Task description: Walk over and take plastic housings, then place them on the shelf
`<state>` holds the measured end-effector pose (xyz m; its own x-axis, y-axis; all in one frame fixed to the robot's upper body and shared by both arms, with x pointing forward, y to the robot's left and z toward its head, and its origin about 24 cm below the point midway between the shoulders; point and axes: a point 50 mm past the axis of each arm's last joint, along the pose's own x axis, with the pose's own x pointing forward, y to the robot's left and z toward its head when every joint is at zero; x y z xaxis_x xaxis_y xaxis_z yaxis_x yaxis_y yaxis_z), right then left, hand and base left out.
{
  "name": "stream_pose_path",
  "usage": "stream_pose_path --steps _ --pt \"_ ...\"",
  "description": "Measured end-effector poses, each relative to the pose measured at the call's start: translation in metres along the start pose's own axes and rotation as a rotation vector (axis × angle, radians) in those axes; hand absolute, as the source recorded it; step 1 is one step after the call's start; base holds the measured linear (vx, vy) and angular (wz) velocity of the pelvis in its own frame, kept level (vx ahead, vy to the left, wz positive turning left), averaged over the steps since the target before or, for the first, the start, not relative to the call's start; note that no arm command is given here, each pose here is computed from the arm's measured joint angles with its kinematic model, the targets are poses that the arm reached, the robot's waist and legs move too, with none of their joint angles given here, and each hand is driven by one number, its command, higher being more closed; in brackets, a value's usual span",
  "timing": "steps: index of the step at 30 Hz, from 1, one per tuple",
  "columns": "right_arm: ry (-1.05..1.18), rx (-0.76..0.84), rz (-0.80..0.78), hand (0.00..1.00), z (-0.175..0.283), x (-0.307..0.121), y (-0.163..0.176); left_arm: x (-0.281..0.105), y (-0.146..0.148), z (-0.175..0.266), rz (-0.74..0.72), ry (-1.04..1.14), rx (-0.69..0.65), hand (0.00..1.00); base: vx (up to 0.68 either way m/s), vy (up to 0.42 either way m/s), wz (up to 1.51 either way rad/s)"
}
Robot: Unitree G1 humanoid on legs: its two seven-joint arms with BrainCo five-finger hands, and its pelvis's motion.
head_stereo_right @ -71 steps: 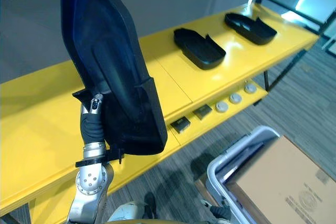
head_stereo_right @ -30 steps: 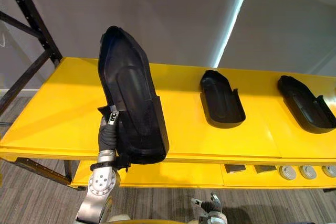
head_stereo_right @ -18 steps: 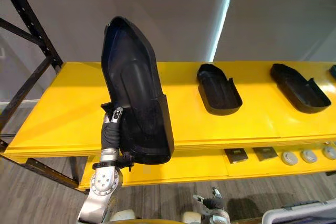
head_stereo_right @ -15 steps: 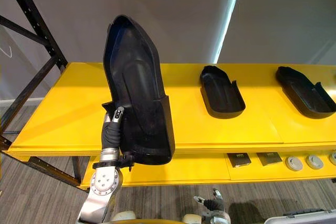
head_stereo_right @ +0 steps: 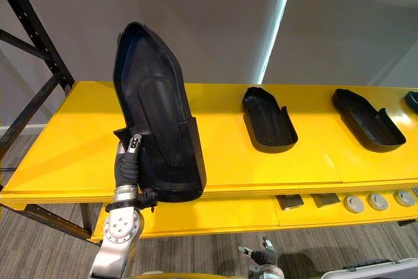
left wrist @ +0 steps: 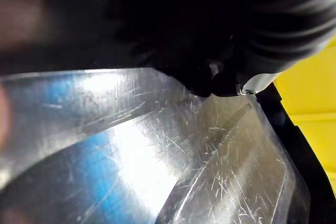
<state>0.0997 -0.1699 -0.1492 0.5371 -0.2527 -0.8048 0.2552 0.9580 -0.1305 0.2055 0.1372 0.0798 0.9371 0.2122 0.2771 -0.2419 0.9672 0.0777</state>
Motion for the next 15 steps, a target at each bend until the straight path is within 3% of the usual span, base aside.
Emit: stream_pose_path --steps 15 --pt "0.04 -0.048 0.028 0.0 -0.011 -0.001 -0.007 0.05 0.069 -0.049 0.207 0.164 0.317 1.0 -0.03 0.015 -0.11"
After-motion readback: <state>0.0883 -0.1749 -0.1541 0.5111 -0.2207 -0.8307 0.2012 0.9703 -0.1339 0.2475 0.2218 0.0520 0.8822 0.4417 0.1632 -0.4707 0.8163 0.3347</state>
